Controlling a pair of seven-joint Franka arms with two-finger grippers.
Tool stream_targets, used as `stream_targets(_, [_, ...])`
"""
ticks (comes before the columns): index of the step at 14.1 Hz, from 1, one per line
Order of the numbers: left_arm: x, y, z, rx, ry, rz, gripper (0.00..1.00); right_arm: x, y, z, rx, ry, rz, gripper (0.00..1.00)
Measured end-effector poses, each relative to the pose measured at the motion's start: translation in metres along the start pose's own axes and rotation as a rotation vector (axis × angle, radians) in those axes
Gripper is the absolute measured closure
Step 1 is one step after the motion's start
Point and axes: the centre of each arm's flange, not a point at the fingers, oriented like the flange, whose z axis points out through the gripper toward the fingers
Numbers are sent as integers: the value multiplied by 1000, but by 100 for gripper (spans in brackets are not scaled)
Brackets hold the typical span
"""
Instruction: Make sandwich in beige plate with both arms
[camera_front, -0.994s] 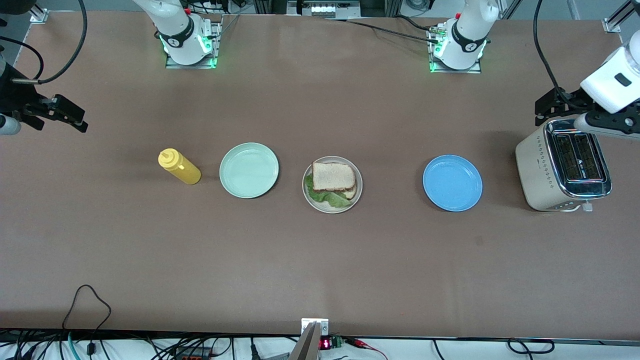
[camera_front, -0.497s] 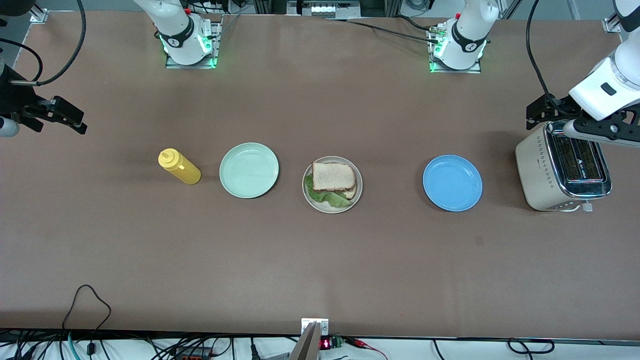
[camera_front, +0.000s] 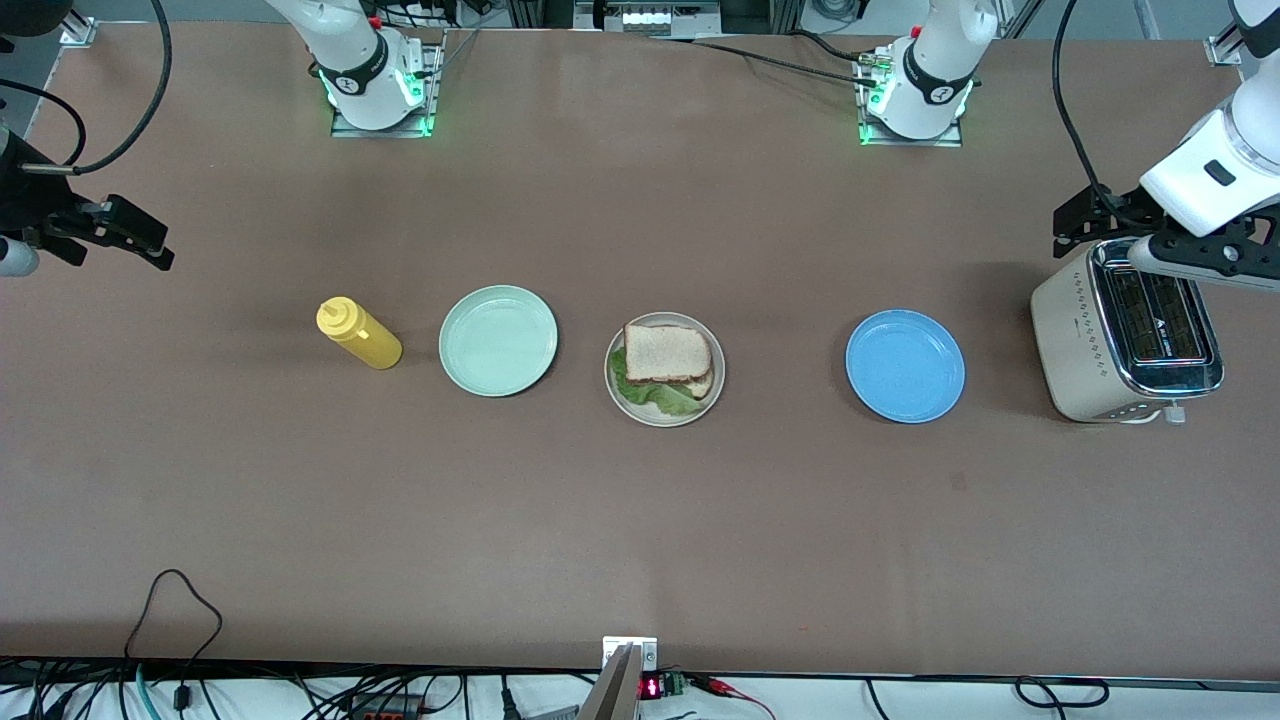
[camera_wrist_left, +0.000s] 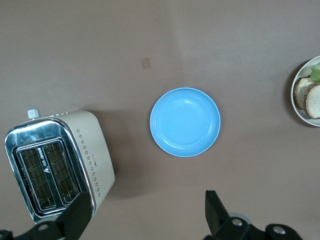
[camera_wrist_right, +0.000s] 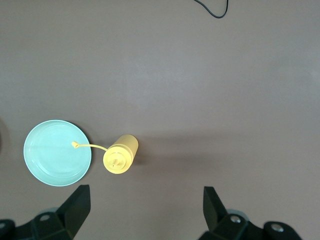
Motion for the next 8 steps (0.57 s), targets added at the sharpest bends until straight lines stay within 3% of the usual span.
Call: stream_targets(8, [0,1,0,0,0,1,0,1,11,1,0,0,17,0])
